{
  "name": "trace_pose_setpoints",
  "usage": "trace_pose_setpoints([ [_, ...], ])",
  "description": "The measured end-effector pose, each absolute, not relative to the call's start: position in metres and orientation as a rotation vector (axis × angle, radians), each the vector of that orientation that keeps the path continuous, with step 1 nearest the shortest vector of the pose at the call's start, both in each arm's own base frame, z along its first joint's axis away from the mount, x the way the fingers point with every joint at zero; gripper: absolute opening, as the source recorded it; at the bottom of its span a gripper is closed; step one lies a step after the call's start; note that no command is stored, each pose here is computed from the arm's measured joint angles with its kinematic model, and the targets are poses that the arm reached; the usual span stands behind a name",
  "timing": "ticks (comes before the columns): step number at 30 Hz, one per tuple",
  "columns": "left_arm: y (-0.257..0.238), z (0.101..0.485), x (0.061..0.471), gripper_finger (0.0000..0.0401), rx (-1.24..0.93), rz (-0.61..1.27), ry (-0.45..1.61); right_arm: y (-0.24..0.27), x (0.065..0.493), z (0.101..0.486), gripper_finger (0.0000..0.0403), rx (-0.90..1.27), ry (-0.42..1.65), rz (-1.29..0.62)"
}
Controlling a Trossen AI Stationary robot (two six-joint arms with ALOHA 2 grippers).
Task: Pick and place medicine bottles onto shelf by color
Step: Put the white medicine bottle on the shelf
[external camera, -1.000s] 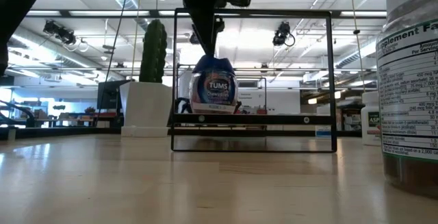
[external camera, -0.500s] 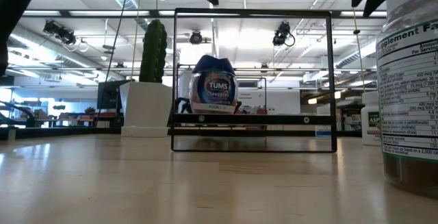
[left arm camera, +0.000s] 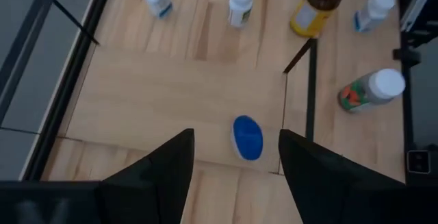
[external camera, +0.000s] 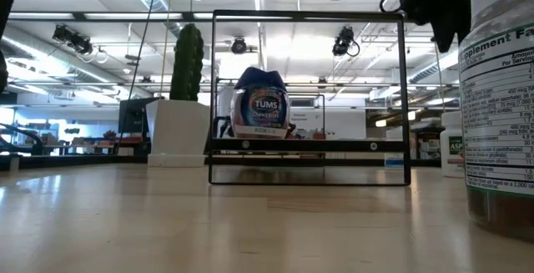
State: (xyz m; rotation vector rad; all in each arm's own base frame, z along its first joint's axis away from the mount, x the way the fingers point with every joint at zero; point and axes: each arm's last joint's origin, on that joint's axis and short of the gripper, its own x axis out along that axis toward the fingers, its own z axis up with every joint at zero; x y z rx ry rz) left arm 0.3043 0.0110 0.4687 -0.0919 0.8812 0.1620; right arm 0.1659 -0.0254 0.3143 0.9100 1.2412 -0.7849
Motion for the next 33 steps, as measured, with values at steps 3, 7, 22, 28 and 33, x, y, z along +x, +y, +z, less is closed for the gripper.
trace_pose_setpoints([
  [3, 0.005, 0.475, 0.296, 0.0212, -0.082, 0.148, 0.857, -0.02, 0.168, 0.304, 0.0279, 0.948, 1.226, -0.789],
  [7, -0.006, 0.476, 0.291, 0.0204, -0.041, 0.166, 0.812, -0.014, 0.168, 0.293, 0.0284, 0.972, 1.237, -0.822],
  [22, -0.011, 0.419, 0.222, 0.0195, -0.374, 0.255, 0.558, -0.009, 0.175, 0.249, 0.0284, 1.046, 1.173, -0.929],
  [28, -0.012, 0.417, 0.194, 0.019, -0.439, 0.334, 0.464, -0.015, 0.167, 0.228, 0.0284, 1.059, 1.228, -1.006],
  [33, -0.015, 0.41, 0.189, 0.019, -0.461, 0.35, 0.47, -0.02, 0.171, 0.225, 0.0284, 1.058, 1.178, -0.979],
])
